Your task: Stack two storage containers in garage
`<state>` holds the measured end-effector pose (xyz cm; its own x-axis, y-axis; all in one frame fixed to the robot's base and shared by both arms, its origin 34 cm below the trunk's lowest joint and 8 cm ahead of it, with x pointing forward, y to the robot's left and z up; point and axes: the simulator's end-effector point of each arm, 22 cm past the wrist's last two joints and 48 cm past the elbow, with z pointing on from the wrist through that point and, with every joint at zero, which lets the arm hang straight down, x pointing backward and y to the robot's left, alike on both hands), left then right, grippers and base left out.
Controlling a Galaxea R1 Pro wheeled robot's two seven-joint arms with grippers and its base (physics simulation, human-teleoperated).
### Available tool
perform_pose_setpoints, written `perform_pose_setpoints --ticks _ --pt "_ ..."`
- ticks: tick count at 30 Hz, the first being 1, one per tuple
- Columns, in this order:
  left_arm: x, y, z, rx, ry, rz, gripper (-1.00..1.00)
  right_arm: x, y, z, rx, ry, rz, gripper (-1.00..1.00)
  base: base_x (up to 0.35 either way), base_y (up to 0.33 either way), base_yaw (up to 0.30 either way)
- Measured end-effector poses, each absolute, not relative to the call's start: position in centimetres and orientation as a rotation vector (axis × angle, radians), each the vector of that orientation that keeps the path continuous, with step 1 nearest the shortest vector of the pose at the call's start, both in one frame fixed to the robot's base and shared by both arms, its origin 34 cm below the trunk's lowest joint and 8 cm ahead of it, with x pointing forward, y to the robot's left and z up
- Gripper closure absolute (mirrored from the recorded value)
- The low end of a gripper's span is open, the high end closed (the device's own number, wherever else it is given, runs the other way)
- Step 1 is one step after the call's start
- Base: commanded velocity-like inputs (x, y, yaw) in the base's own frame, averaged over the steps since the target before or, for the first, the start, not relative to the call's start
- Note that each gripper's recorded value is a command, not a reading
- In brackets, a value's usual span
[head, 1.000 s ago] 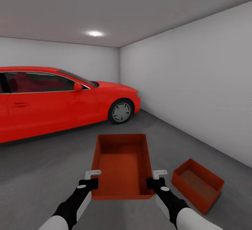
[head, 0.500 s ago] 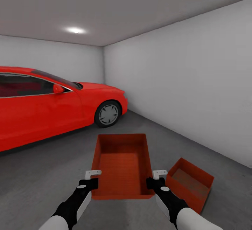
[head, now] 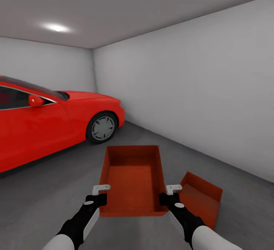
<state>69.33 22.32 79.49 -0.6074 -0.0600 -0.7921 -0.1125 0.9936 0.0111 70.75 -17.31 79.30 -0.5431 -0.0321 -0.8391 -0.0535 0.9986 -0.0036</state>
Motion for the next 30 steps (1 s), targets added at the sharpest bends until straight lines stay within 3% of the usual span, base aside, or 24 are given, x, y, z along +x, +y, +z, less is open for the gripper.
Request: perform_pose_setpoints --ticks 30 --pt "69.34 22.35 79.50 -0.117 2.225 0.076 1.00 70.74 -17.28 79.29 -0.059 2.146 0.027 1.00 0.307 0.202 -0.287"
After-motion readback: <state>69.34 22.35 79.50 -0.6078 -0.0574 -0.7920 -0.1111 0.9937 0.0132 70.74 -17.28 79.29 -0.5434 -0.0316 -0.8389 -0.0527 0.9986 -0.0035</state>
